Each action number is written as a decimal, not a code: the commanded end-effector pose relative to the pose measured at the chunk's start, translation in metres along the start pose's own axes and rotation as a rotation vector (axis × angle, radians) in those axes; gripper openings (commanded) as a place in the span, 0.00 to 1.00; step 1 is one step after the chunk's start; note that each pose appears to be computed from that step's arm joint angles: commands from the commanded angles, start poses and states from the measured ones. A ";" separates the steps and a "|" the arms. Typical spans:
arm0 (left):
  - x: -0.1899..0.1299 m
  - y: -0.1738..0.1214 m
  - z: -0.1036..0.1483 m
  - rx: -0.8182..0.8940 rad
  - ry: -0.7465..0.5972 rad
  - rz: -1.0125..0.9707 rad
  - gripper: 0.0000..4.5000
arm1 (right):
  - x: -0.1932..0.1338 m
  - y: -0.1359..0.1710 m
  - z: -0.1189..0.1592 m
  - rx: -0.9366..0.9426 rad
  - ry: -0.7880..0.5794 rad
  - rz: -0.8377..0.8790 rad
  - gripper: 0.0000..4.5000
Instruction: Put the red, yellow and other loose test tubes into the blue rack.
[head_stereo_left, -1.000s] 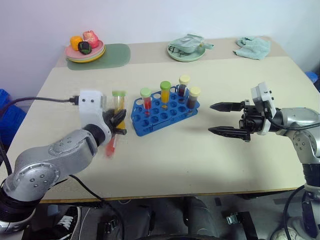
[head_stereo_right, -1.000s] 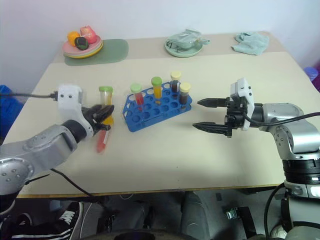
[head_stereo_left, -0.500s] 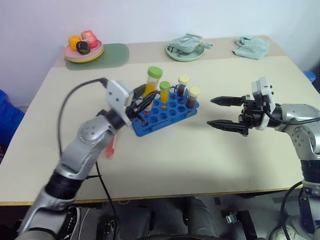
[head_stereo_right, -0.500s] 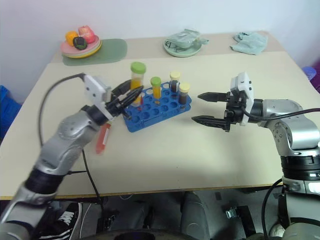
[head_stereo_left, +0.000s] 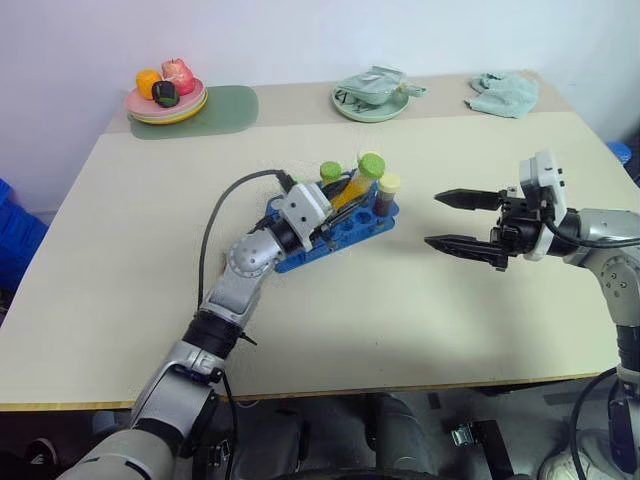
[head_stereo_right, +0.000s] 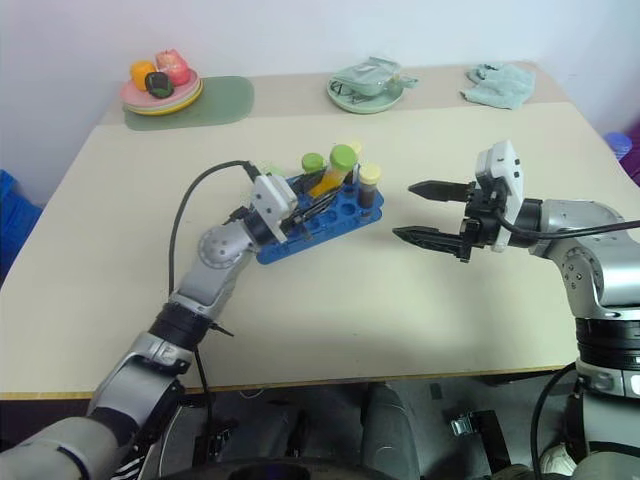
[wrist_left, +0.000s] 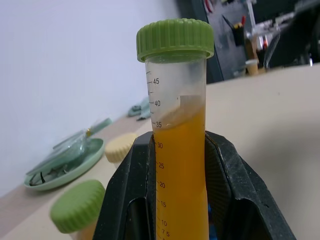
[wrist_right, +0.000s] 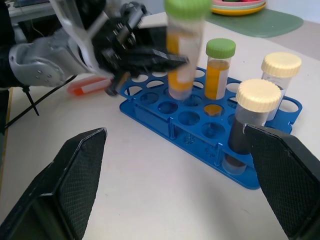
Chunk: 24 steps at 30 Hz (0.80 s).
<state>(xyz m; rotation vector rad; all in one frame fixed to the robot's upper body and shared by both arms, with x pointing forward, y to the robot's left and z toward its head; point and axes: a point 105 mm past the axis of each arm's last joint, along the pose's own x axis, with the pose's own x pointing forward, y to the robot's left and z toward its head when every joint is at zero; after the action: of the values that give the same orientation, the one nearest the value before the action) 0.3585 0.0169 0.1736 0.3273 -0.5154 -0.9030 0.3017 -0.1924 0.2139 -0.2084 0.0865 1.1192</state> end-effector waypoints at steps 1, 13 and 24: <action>0.007 0.004 0.008 0.007 -0.058 0.017 0.16 | -0.006 0.003 0.016 -0.054 -0.022 -0.007 1.00; 0.012 -0.005 -0.010 -0.023 -0.030 0.015 0.16 | -0.011 0.002 0.019 -0.062 -0.009 -0.028 1.00; 0.008 0.001 -0.021 -0.147 -0.022 0.088 0.16 | -0.014 -0.003 0.020 -0.076 -0.001 -0.054 1.00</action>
<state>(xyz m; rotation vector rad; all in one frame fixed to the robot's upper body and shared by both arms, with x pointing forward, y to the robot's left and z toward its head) 0.3707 0.0055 0.1522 0.2251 -0.4735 -0.8872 0.3009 -0.1989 0.2189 -0.2286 0.0952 1.0817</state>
